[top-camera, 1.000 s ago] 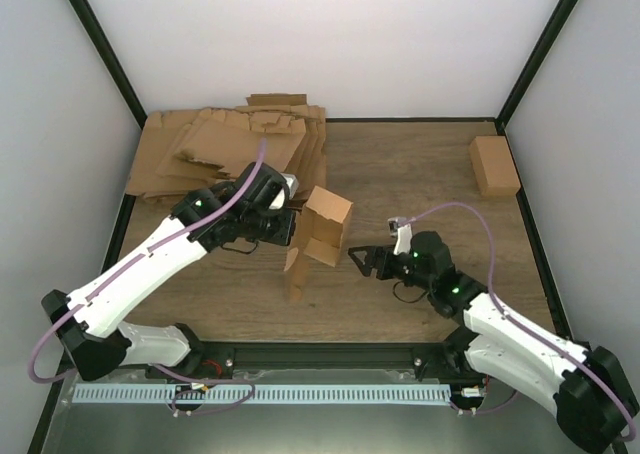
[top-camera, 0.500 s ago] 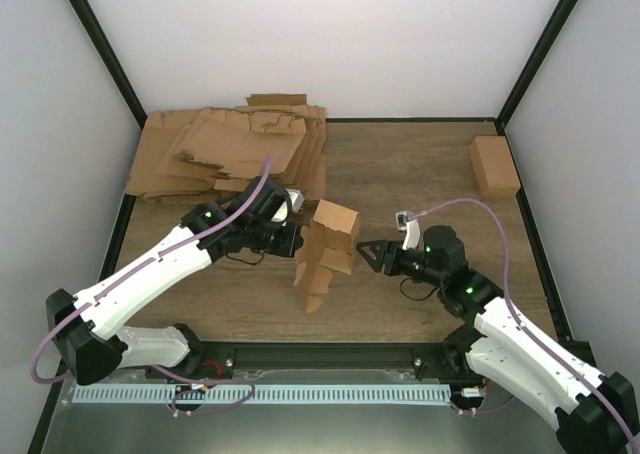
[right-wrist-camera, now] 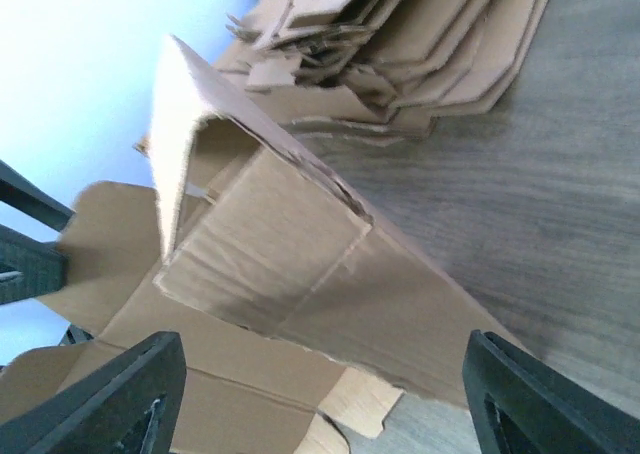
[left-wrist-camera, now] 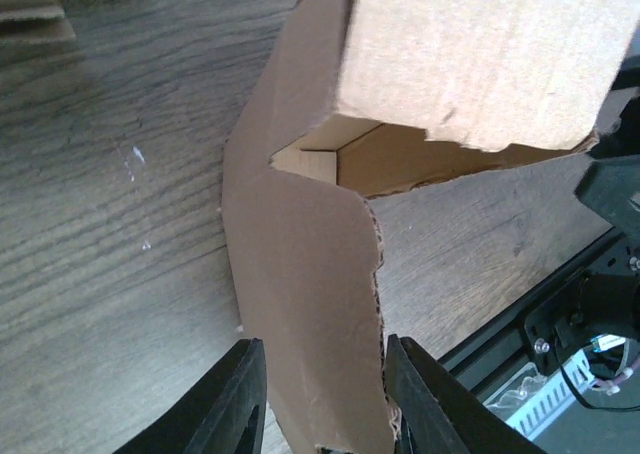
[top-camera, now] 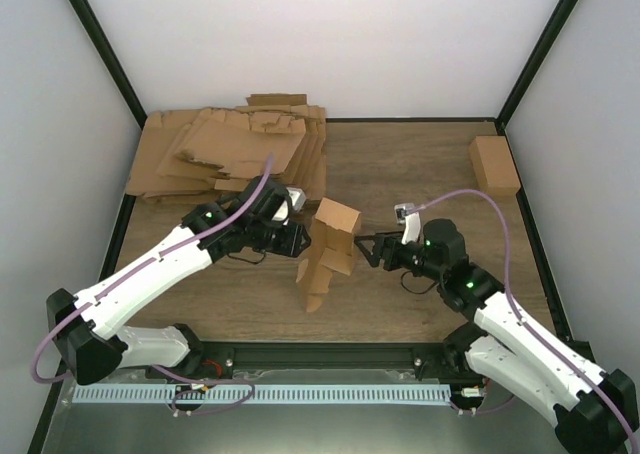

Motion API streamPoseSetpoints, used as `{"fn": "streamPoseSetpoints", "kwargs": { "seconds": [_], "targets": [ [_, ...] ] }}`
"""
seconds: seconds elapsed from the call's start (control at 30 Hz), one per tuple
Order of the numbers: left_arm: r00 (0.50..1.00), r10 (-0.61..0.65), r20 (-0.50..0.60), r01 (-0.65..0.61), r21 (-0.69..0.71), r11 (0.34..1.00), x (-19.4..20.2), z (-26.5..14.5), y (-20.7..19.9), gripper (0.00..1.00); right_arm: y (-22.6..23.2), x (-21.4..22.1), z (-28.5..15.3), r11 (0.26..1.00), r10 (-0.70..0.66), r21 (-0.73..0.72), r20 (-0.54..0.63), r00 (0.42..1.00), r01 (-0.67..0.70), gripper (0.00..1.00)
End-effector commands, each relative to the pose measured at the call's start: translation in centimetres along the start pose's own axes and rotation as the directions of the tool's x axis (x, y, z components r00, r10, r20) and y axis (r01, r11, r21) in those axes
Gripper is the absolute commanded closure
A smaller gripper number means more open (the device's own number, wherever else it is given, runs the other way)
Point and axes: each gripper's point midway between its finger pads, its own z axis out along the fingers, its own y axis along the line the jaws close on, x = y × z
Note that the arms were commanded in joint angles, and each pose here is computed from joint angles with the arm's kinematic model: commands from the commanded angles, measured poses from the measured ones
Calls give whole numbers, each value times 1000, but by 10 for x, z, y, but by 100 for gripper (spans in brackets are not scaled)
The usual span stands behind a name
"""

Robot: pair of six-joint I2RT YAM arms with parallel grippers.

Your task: Fold the paper box

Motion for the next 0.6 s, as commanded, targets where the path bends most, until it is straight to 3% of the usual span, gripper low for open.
{"fn": "streamPoseSetpoints", "kwargs": {
  "seconds": [0.0,0.1,0.3,0.57],
  "targets": [
    [1000,18,4,-18,20,1000,-7,8,-6,67,25,-31,-18,962,-273,-10,80,959,275,15],
    [1000,21,-20,-21,6,1000,-5,14,-4,70,21,-48,-31,910,-412,112,116,904,400,1],
    [1000,27,-9,-27,10,1000,-9,12,-8,71,30,-53,-31,874,-477,160,109,872,458,0],
    [999,32,-11,-32,-15,999,-11,11,-10,85,23,-24,-6,845,-477,298,48,878,443,0]
  ]
}}
